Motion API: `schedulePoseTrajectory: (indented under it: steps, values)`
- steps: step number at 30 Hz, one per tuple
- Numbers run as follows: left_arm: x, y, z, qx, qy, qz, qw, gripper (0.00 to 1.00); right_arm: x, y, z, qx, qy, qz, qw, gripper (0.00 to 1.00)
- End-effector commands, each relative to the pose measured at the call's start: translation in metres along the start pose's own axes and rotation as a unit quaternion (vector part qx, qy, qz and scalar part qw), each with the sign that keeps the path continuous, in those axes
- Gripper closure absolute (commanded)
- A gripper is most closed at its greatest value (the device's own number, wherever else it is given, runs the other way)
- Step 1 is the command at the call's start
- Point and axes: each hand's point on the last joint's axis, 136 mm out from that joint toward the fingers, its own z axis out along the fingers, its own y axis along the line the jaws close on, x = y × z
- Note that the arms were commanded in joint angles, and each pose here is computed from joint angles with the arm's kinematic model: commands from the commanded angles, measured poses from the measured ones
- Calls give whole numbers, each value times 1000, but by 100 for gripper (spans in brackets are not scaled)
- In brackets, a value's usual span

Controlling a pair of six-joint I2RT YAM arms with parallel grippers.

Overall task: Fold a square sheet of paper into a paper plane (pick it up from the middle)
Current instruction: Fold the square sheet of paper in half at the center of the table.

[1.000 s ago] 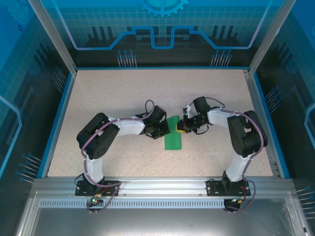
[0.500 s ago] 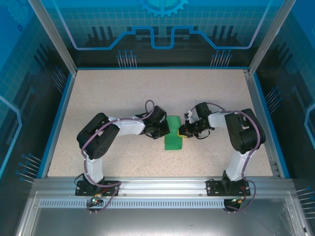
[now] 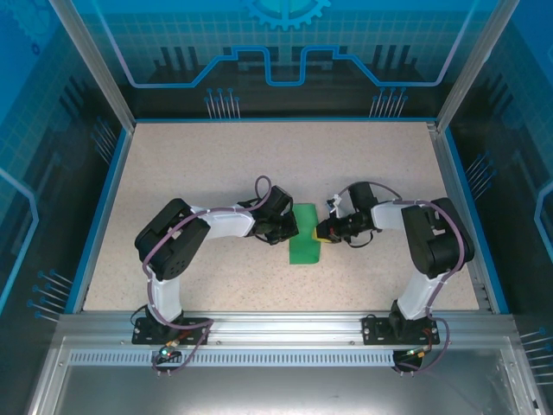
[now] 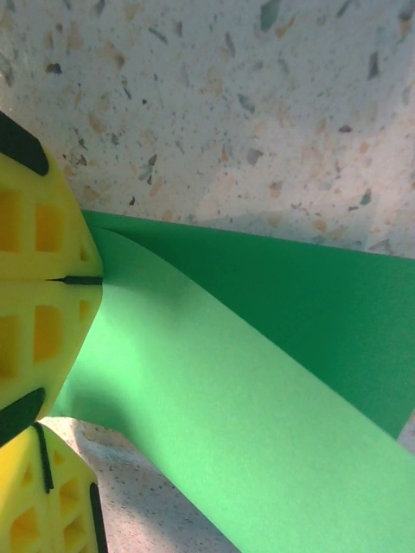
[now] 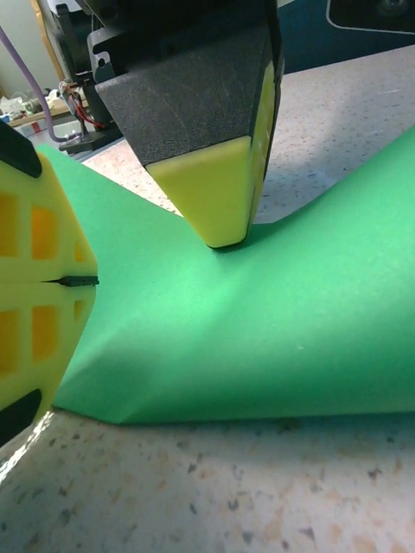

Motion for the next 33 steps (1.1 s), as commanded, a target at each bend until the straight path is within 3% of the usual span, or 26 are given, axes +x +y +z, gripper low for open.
schedulePoseTrajectory:
  steps: [1,9,21,33]
  values:
    - [23,45,10,-80,31,-8,996,100,17,-4,5,-4,23,12,1000,100]
    - [23,46,10,-84,30,-8,996,100,29,-33,14,44,34,41,998,100]
    - [23,46,10,-85,31,-5,996,100,32,4,0,23,23,-5,999,100]
    - [23,46,10,-85,31,-5,996,100,52,-30,13,69,39,31,996,100]
